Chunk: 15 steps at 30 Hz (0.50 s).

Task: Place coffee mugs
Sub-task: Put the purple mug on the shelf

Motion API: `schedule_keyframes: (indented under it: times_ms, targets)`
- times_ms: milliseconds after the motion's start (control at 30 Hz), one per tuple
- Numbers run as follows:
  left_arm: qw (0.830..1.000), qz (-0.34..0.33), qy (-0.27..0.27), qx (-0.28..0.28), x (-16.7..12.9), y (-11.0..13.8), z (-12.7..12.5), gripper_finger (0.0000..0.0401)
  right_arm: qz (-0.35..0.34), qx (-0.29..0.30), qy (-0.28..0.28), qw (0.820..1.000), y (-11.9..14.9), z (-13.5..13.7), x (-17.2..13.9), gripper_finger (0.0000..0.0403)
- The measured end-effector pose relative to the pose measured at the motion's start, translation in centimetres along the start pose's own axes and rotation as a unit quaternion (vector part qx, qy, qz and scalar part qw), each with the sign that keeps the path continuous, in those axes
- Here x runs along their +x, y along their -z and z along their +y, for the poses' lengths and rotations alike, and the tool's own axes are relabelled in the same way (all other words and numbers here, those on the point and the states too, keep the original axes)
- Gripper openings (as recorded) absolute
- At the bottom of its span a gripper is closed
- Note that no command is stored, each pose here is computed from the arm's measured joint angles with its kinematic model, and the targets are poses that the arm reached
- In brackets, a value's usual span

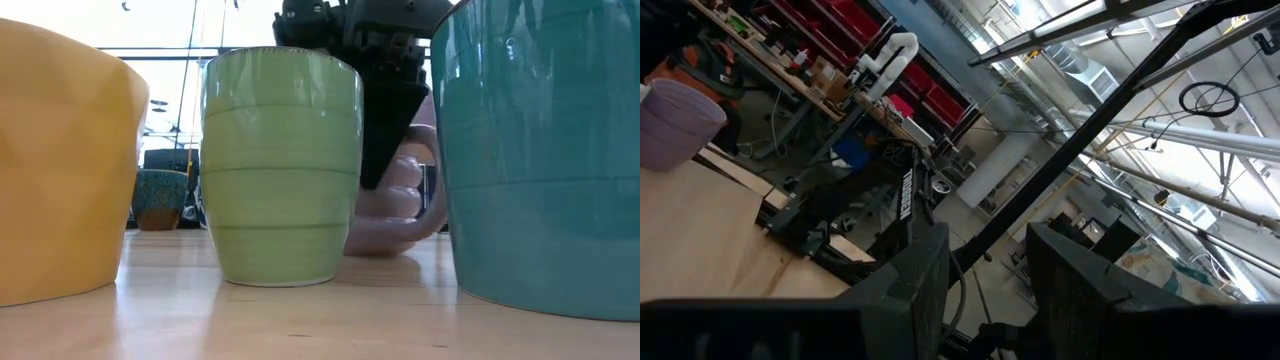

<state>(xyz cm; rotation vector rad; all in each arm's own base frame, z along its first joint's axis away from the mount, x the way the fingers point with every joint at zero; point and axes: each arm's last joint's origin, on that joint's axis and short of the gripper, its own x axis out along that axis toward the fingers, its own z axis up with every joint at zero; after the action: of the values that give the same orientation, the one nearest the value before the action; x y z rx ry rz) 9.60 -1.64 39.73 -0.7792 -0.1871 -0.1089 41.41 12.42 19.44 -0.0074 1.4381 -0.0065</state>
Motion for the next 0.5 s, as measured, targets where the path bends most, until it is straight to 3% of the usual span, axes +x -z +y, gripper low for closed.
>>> schedule_keyframes:
  times_ms: [133,500]
  targets:
    - [1.0,0.0,0.0,0.0,0.0,0.0,0.0,0.0142,0.027,-0.005,0.002,1.0,0.5,-0.1,-0.1,0.004]
    - [1.0,0.0,0.0,0.0,0.0,0.0,0.0,0.0142,0.055,0.012,0.004,0.998,2.0,-0.6,-2.9,0.0047]
